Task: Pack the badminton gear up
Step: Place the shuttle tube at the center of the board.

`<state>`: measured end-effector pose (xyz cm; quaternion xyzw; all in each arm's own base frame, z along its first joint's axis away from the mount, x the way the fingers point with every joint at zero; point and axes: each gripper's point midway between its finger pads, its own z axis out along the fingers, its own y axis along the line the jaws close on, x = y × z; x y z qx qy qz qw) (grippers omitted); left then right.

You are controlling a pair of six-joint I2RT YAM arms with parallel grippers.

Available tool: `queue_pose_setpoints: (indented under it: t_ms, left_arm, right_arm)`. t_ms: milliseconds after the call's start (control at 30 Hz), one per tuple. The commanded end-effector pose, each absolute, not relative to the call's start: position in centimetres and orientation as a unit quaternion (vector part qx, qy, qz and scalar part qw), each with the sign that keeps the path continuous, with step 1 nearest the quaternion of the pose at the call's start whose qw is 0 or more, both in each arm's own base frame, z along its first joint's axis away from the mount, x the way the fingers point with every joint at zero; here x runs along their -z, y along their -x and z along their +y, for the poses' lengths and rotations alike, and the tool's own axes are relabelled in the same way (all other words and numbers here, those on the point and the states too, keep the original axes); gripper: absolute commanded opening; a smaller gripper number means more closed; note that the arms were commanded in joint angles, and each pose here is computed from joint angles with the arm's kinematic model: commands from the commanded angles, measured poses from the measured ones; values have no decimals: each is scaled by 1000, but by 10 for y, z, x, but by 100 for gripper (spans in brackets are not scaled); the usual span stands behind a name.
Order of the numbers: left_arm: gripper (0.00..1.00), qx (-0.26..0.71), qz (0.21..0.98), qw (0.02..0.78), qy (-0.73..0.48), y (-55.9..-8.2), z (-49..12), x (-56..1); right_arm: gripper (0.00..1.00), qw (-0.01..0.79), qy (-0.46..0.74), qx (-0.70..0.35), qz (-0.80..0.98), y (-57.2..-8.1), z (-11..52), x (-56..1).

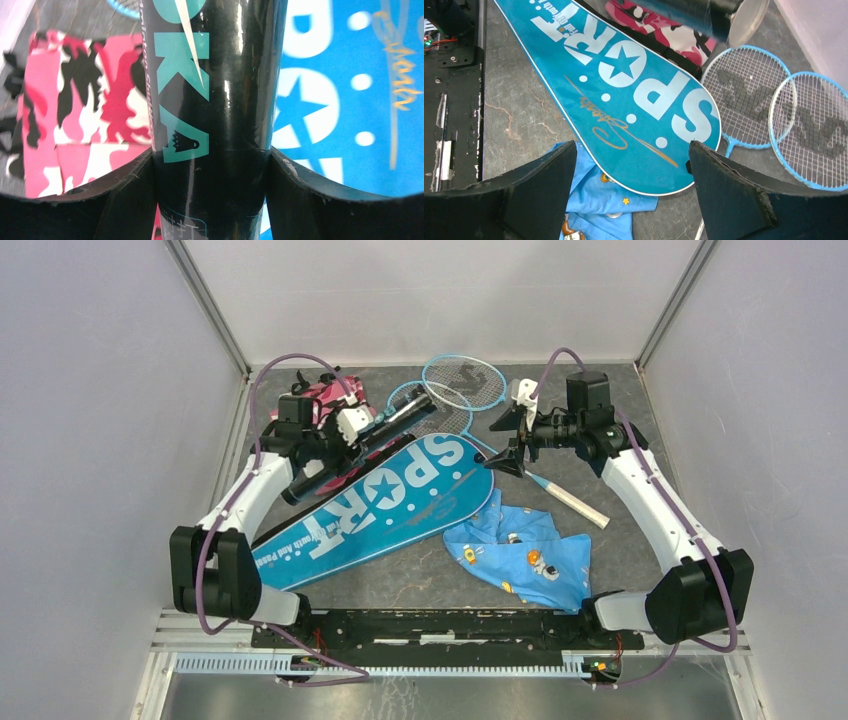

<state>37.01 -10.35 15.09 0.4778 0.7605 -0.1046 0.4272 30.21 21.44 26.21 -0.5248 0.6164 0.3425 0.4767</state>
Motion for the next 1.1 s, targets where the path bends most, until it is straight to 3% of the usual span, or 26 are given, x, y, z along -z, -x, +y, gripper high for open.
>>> queue_pose_setpoints:
  t_ms: [0,267,467,600,733,867,1067]
  left_arm:
    - [7,33,794,437,-421,-402,-63,-159]
    - [15,-22,842,394,-367,-416,-6,-123]
    - [27,-16,865,342,-367,-414,2,-79]
    - [44,-23,880,313,-356,-413,9,-57]
    - [76,-36,885,325,-332,-416,15,-59]
    - [96,-44,880,346,-323,-416,16,-76]
    - [100,-39,860,396,-321,-407,8,-117]
  right_arm:
    - [89,481,516,-324,631,-306,207,-254]
    - [89,472,513,-322,641,-305,205,-242]
    - [90,470,508,-316,649,-307,203,-238]
    - [90,472,499,-287,668,-315,195,-234]
    - [90,475,486,-250,690,-324,185,-225]
    - [90,468,486,-228,702,-326,178,-213]
    - [90,461,487,-206,713,-329,170,-198]
